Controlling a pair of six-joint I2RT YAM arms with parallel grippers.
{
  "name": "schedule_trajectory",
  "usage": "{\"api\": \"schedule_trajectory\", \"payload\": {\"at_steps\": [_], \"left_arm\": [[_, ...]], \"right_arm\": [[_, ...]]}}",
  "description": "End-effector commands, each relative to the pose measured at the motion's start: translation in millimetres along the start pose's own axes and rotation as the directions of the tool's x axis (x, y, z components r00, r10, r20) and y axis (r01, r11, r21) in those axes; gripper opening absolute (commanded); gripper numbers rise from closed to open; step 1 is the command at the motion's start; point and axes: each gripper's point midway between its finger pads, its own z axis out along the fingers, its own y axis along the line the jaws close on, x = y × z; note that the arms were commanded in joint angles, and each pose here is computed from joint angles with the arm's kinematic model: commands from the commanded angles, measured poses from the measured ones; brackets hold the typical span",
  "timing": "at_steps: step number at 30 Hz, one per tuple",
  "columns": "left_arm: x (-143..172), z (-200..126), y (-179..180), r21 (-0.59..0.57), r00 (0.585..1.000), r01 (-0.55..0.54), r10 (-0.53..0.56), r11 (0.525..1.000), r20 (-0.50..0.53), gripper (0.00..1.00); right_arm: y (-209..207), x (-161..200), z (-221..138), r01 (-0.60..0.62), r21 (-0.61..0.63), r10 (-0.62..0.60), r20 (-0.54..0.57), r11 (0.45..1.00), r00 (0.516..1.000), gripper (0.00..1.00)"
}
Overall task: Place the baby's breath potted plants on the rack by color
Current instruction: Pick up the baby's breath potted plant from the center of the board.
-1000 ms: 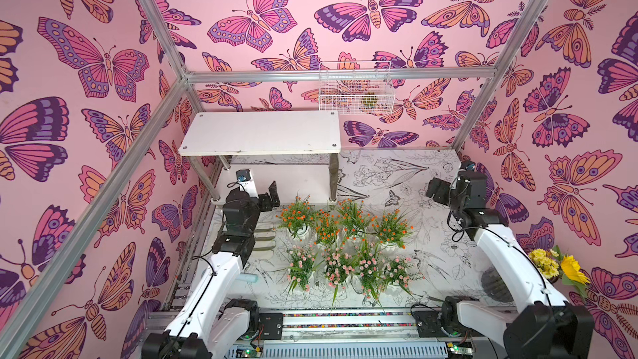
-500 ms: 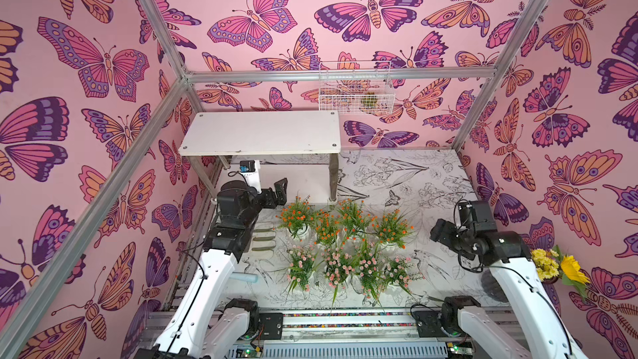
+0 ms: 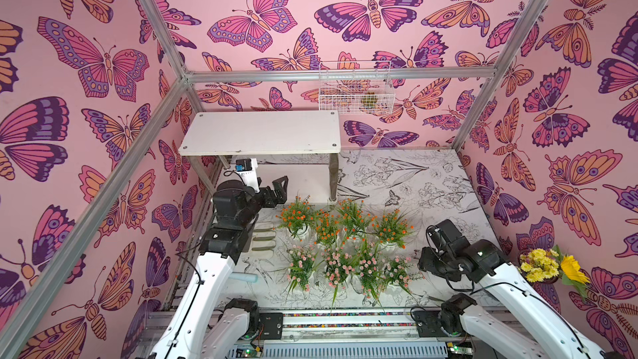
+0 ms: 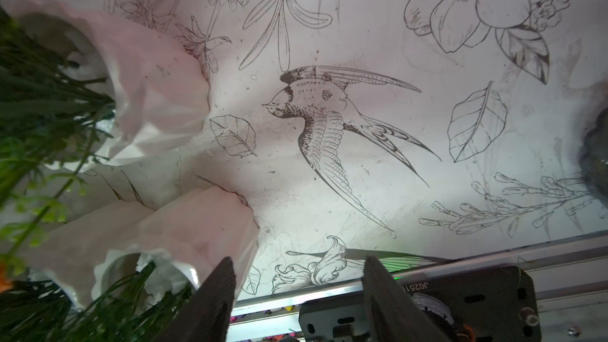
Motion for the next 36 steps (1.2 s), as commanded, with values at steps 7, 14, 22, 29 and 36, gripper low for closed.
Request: {"api": "schedule_trajectory", "payload": {"at_steps": [7, 14, 22, 29, 36], "left_arm": [[3.3, -4.2, -13.8, 0.064, 0.999, 0.038, -0.036, 0.997, -0.032, 1.0], [3.4, -8.1, -17.3, 0.074, 0.998, 0.041, -0.037, 0.996, -0.049, 1.0], [4.0, -10.9, -16.8, 0.067, 0.998, 0.034, -0.03, 0.997, -0.05, 1.0], [6.7, -11.2, -17.0, 0.069, 0.998, 0.038, -0.034, 0.997, -0.061, 1.0], [5.3, -11.3, -18.6, 0.077, 0.998, 0.04, -0.036, 0.996, -0.061, 1.0]], "right_arm": [[12.8, 9.7, 1.2, 0.084, -0.073, -0.084, 0.001, 0.994, 0.996, 0.53], [28.7, 14.9, 6.0, 0.141, -0.121, -0.142, -0.002, 0.983, 0.99, 0.49], [47.8, 21.1, 10.9, 0.209, -0.143, -0.212, -0.006, 0.967, 0.977, 0.45], [55.4, 27.8, 13.8, 0.253, -0.142, -0.258, -0.017, 0.957, 0.966, 0.42], [50.5, 33.1, 21.3, 0.259, -0.114, -0.264, -0.039, 0.959, 0.964, 0.36]]}}
